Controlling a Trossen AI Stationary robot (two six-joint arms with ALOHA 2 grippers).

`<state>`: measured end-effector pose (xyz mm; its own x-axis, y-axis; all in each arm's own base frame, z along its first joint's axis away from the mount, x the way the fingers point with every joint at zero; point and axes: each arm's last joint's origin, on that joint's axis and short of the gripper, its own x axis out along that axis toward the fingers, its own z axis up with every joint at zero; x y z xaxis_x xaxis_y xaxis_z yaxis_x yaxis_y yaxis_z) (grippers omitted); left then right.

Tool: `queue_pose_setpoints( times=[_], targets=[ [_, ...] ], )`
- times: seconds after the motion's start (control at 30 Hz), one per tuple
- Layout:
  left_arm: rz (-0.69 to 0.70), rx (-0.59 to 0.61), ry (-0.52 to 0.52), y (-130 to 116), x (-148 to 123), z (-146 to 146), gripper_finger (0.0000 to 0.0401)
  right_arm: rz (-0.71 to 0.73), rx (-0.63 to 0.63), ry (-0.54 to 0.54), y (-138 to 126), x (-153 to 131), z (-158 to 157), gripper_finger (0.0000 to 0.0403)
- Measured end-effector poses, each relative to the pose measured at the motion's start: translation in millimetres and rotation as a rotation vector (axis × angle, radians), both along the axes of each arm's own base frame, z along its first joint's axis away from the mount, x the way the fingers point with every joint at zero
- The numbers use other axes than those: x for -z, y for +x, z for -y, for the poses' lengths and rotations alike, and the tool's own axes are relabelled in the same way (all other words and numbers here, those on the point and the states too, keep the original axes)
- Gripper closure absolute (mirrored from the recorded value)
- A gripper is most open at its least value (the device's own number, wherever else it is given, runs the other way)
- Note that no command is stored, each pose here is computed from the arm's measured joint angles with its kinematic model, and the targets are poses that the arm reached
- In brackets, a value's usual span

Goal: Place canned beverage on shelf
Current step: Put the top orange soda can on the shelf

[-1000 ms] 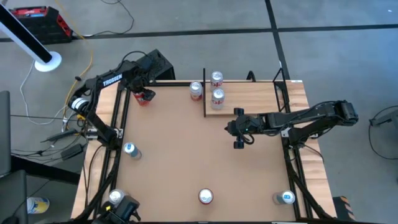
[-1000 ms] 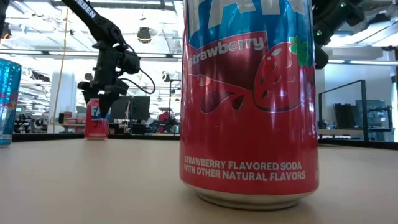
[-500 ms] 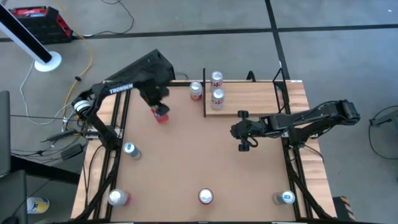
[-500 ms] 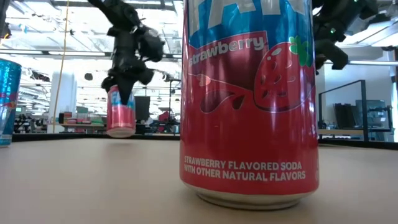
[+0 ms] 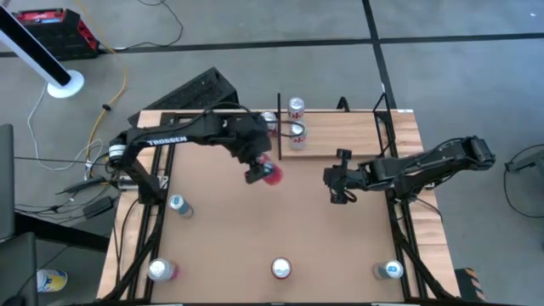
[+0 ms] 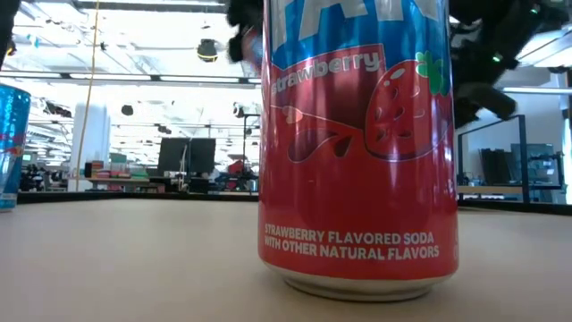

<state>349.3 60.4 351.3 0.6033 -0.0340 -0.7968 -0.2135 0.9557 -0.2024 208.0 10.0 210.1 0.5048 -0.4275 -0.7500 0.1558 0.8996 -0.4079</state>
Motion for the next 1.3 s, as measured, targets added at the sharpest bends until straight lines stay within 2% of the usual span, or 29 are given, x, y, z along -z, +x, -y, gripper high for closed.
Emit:
queue_pose_setpoints(
  times=[0.13, 0.3, 0.4, 0.47, 0.67, 0.83, 0.97, 1.07, 1.3],
  targets=[
    [0.078, 0.095, 0.057, 31.4, -27.0, 9.2, 0.0113, 0.025, 0.019, 0.003, -12.1, 6.0, 5.0, 0.0372],
    [0.125, 0.148, 0.121, 67.5, -46.0, -2.5, 0.0113, 0.089, 0.063, 0.024, -25.9, 1.1, 10.5, 0.0371],
    [0.211, 0.127, 0.135, 83.6, -36.0, -21.8, 0.0113, 0.126, 0.088, 0.041, -32.6, -4.4, 12.0, 0.0373],
    [0.207, 0.115, 0.118, 89.1, -23.6, -34.9, 0.0113, 0.147, 0.096, 0.049, -35.3, -7.3, 12.2, 0.0373],
    [0.241, 0.057, 0.201, 95.2, -15.7, -67.9, 0.0113, 0.170, 0.092, 0.054, -36.8, -10.4, 12.0, 0.0370],
    [0.235, 0.058, 0.204, 96.9, -10.7, -74.6, 0.0113, 0.207, 0.100, 0.070, -34.8, -7.8, 12.6, 0.0370],
    [0.224, 0.064, 0.199, 97.3, -9.7, -70.9, 0.0113, 0.165, 0.037, 0.081, -37.0, 5.9, 11.5, 0.0370],
    [0.214, 0.067, 0.222, 93.5, -15.7, -63.5, 0.0113, 0.155, 0.034, 0.064, -37.6, 5.6, 12.3, 0.0369],
    [0.155, 0.061, 0.281, 50.5, -59.1, -32.4, 0.0113, 0.278, 0.000, -0.006, -33.4, -11.4, 13.9, 0.0369]
  ],
)
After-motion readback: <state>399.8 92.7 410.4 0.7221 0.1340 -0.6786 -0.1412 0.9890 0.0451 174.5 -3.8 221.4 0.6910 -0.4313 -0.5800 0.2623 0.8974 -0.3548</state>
